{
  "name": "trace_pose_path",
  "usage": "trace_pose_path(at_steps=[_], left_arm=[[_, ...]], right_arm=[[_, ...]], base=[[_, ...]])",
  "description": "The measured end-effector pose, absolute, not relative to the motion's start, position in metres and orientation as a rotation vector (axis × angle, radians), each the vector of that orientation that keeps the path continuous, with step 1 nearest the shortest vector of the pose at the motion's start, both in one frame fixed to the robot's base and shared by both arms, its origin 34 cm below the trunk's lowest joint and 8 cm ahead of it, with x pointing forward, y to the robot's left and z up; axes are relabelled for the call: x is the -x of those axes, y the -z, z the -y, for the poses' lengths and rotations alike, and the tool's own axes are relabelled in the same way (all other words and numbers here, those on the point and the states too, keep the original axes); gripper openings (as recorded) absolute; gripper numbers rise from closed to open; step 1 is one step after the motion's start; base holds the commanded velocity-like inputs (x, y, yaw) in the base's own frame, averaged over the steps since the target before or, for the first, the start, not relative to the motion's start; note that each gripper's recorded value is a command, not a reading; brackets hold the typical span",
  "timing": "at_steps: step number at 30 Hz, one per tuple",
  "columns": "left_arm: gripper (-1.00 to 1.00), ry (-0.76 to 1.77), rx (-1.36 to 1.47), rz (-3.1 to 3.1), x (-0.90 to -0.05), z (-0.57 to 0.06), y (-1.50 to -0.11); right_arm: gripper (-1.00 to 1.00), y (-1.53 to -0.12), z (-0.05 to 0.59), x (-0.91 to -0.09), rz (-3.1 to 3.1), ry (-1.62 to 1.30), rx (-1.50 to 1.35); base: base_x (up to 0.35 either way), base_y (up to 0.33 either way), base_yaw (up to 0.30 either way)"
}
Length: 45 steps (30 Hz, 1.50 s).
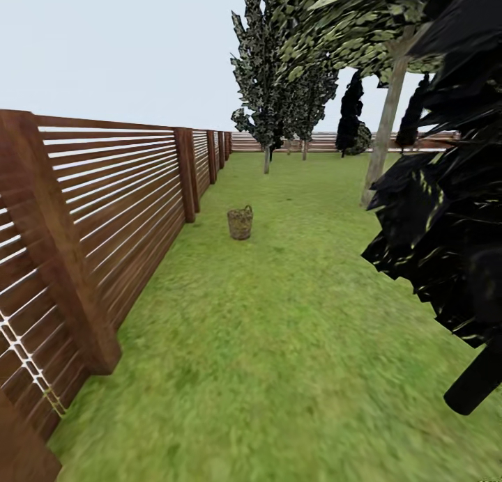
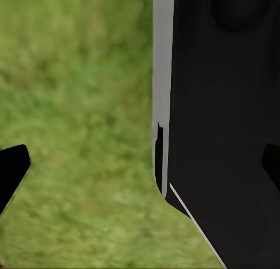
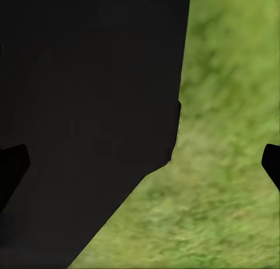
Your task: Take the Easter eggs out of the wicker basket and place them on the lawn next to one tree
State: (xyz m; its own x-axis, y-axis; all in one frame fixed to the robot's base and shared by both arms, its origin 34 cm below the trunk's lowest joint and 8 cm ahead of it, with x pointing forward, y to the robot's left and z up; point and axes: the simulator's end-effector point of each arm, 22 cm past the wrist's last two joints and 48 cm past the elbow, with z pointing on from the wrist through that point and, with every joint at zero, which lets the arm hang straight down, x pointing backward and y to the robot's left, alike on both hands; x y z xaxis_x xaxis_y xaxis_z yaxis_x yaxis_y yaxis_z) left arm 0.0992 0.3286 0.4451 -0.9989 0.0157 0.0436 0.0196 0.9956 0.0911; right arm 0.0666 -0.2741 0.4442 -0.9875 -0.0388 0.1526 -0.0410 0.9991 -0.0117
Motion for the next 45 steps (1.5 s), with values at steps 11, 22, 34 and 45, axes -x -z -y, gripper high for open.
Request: trace_pose_path(at_steps=[11, 22, 34, 45], left_arm=[[1.0, 0.142, 0.026, 3.095, -0.0992, -0.3286, -0.4451], [1.0, 0.142, 0.025, 3.095, -0.0992, -0.3286, -0.4451], [1.0, 0.142, 0.025, 3.095, -0.0992, -0.3286, -0.4451], [1.0, 0.142, 0.025, 3.096, -0.0994, -0.3286, -0.4451]], right_arm=[[1.0, -0.4442, 0.2743, -0.0667, 2.988, -0.024, -0.051], [1.0, -0.4442, 0.2743, -0.0665, 2.988, -0.024, -0.055], [1.0, -0.4442, 0.2743, -0.0667, 2.988, -0.025, -0.046], [1.0, -0.4442, 0.2755, -0.0668, 2.988, -0.033, -0.045]], base=[[0.328, 0.064, -0.195], [0.293, 0.001, -0.095], [0.289, 0.0, -0.077], [0.242, 0.0, 0.004]])
